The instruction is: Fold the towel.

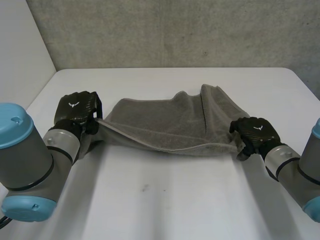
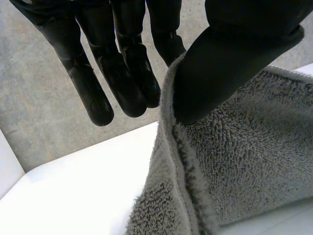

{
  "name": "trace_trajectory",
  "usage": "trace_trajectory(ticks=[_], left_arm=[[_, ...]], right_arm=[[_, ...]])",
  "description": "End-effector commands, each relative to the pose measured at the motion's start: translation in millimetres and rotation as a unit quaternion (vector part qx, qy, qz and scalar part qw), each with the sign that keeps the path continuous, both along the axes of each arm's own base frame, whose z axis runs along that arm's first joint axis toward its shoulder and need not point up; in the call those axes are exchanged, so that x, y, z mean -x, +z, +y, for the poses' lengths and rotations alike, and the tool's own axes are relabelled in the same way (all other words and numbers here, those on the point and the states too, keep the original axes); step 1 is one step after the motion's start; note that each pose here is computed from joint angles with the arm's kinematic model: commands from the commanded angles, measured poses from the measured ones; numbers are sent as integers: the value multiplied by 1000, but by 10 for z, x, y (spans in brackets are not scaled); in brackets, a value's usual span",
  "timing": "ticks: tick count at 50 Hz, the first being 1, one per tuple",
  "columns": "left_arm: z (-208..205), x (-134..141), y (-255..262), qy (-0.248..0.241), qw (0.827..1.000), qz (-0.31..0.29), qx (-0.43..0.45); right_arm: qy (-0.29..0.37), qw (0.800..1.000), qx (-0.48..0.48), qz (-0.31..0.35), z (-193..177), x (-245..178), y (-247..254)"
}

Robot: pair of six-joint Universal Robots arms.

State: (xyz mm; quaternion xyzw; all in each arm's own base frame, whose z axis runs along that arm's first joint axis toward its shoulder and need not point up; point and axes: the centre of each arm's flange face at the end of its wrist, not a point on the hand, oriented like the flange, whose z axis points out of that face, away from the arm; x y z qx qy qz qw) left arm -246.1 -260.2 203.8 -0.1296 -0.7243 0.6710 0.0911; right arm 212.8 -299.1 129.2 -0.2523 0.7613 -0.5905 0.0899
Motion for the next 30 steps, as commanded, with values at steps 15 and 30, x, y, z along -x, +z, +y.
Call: trace_trajectory(ticks=[15,30], left_arm=[[-8,-57,-47,8,1000,-3,-9],[-34,-94,-49,16,1000,0,-9]], right_arm=[[-28,991,-57,-118,-163,-77,-172],[-118,986,22,-115,-382,80,-135]])
